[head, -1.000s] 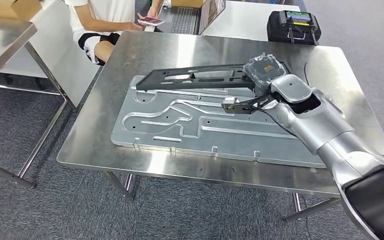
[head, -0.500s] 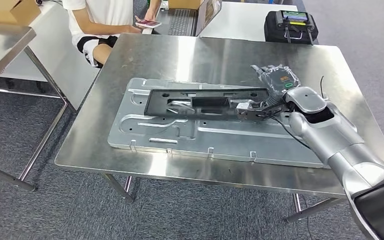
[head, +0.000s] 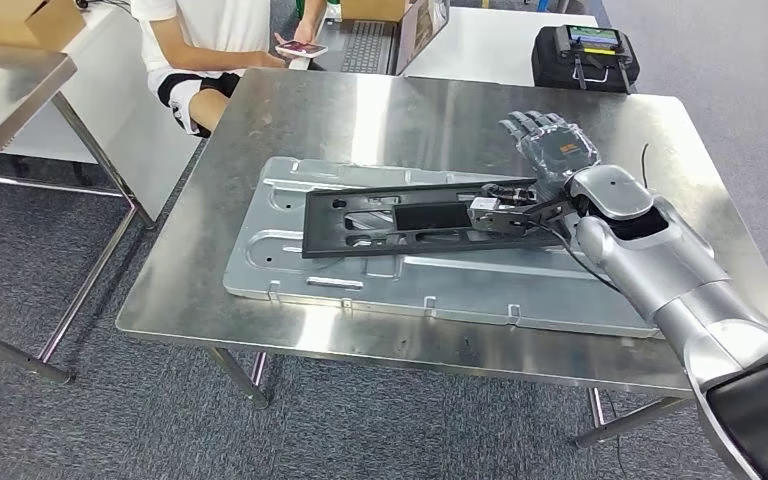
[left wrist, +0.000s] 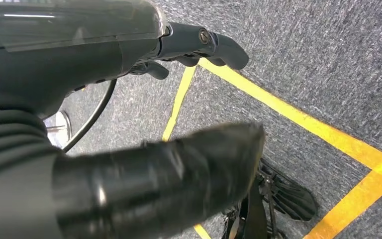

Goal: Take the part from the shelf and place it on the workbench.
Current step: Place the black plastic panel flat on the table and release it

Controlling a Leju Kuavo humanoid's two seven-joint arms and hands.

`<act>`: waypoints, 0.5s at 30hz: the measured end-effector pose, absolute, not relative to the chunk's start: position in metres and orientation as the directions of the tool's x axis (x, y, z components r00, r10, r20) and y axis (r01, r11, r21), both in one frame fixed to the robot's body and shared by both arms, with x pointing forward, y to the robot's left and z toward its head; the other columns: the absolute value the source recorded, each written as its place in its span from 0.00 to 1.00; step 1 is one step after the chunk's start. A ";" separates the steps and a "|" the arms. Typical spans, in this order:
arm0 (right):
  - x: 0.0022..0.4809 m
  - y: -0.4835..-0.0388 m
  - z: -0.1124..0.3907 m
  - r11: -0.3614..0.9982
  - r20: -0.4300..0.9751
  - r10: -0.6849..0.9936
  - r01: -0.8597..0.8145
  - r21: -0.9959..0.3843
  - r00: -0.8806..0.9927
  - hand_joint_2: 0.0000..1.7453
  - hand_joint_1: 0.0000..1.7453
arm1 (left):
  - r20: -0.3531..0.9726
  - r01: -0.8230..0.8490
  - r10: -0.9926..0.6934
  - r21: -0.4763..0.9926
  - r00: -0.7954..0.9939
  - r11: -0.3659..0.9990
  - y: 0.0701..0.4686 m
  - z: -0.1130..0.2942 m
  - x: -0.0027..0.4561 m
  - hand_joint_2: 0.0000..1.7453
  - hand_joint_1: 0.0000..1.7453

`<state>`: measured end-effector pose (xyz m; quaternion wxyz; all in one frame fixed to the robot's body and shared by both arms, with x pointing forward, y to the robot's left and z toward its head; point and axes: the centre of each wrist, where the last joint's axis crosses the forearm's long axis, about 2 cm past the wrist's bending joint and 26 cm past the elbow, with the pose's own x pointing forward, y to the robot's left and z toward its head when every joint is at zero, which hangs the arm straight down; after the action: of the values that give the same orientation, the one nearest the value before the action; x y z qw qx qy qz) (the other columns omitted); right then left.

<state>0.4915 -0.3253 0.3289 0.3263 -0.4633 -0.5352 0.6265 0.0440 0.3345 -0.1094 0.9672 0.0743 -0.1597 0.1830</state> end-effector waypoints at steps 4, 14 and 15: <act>0.492 -0.329 0.333 -0.221 -0.239 0.906 0.090 -0.971 -0.348 0.00 0.00 | 0.337 -0.379 0.332 0.081 0.881 0.922 0.334 -0.109 0.045 0.00 0.00; 0.496 -0.330 0.355 -0.251 -0.272 0.901 0.104 -0.962 -0.337 0.00 0.00 | 0.307 -0.351 0.312 0.081 0.899 0.933 0.325 -0.110 0.045 0.00 0.00; 0.497 -0.329 0.356 -0.251 -0.273 0.900 0.107 -0.962 -0.339 0.00 0.00 | 0.305 -0.350 0.312 0.079 0.900 0.933 0.324 -0.110 0.045 0.00 0.00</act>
<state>0.4966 -0.3290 0.3561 0.3158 -0.4805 -0.5240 0.6283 0.0448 0.3240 -0.1101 0.9724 0.0662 -0.1454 0.1702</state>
